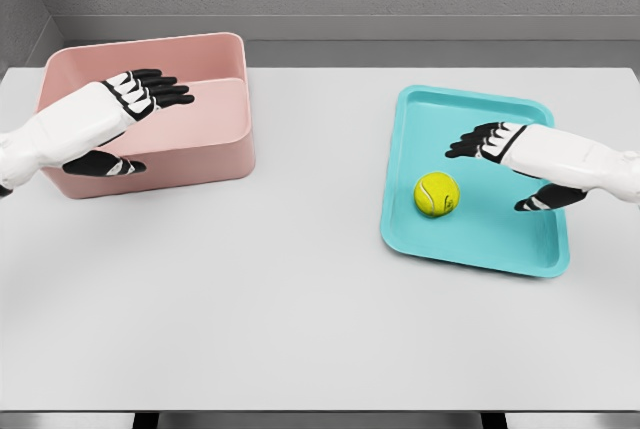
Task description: Put the tennis from the blue tray into the pink basket with both arms
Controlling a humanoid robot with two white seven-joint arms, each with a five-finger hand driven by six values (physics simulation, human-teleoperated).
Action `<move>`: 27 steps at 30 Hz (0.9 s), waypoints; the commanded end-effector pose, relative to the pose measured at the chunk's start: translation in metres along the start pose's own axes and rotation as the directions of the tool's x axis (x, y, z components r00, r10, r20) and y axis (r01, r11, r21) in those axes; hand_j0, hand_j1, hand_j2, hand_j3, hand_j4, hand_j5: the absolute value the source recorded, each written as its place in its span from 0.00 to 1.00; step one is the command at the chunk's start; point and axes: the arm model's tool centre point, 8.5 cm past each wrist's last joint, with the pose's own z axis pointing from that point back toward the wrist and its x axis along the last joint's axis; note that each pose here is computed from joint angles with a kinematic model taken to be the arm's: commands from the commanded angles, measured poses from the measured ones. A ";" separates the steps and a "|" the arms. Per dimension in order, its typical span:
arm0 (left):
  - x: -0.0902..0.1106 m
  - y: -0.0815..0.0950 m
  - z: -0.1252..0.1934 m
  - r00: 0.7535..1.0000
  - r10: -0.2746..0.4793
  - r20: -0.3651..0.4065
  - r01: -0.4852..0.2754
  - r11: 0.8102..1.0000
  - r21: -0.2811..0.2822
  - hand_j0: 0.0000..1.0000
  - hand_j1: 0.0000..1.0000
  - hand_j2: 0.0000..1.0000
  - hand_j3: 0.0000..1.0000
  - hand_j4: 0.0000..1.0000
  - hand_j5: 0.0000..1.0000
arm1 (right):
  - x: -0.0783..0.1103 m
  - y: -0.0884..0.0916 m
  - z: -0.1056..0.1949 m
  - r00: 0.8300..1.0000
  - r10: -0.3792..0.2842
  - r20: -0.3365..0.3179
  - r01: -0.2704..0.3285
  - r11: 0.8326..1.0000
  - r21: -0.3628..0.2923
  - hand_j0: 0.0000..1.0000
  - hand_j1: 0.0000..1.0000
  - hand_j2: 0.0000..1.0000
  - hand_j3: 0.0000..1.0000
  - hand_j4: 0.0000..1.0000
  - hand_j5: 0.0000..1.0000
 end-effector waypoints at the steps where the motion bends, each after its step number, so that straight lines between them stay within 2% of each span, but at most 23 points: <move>1: 0.000 0.001 0.000 1.000 0.005 0.000 -0.005 1.000 0.006 1.00 1.00 1.00 1.00 1.00 1.00 | 0.003 -0.001 -0.002 1.000 -0.002 0.011 0.002 1.000 -0.002 1.00 1.00 1.00 1.00 1.00 1.00; 3: 0.000 0.001 0.000 1.000 0.005 0.000 -0.005 1.000 0.006 1.00 1.00 1.00 1.00 1.00 1.00 | 0.005 0.000 -0.007 1.000 -0.016 0.023 0.017 1.000 -0.025 1.00 1.00 1.00 1.00 1.00 1.00; 4: 0.000 0.002 0.000 1.000 0.004 -0.001 -0.004 1.000 0.006 1.00 1.00 1.00 1.00 1.00 1.00 | 0.007 -0.003 -0.011 0.999 -0.022 0.035 0.025 0.997 -0.078 1.00 1.00 1.00 1.00 1.00 1.00; 5: 0.000 0.001 0.001 1.000 0.004 -0.001 -0.004 1.000 0.004 1.00 1.00 1.00 1.00 1.00 1.00 | 0.007 -0.004 -0.012 0.999 -0.026 0.035 0.029 0.994 -0.101 1.00 1.00 1.00 1.00 1.00 1.00; 7: 0.000 0.001 0.000 1.000 0.005 0.000 -0.005 1.000 0.005 1.00 1.00 1.00 1.00 1.00 1.00 | 0.012 0.004 -0.022 0.997 -0.049 0.060 0.056 0.992 -0.110 1.00 1.00 1.00 1.00 1.00 1.00; 13: 0.000 0.000 0.000 1.000 0.004 0.000 -0.004 1.000 -0.006 1.00 1.00 1.00 1.00 1.00 1.00 | 0.012 0.014 -0.030 0.996 -0.067 0.063 0.072 0.994 -0.084 1.00 1.00 1.00 1.00 1.00 1.00; 16: 0.000 -0.002 -0.001 1.000 0.000 0.000 0.000 0.999 -0.042 1.00 1.00 1.00 1.00 1.00 1.00 | 0.008 0.019 -0.033 0.996 -0.071 0.052 0.074 0.994 -0.074 1.00 1.00 1.00 1.00 1.00 1.00; 21: 0.000 -0.001 -0.002 1.000 -0.005 0.000 0.005 0.999 -0.043 1.00 1.00 1.00 1.00 1.00 1.00 | 0.010 0.027 -0.043 0.995 -0.079 0.059 0.083 0.994 -0.071 1.00 1.00 1.00 1.00 1.00 1.00; 27: 0.005 0.000 -0.005 1.000 -0.012 0.021 0.013 0.999 -0.048 1.00 1.00 1.00 1.00 1.00 1.00 | 0.001 0.033 -0.047 0.996 -0.089 0.033 0.091 0.994 -0.066 1.00 1.00 1.00 1.00 1.00 1.00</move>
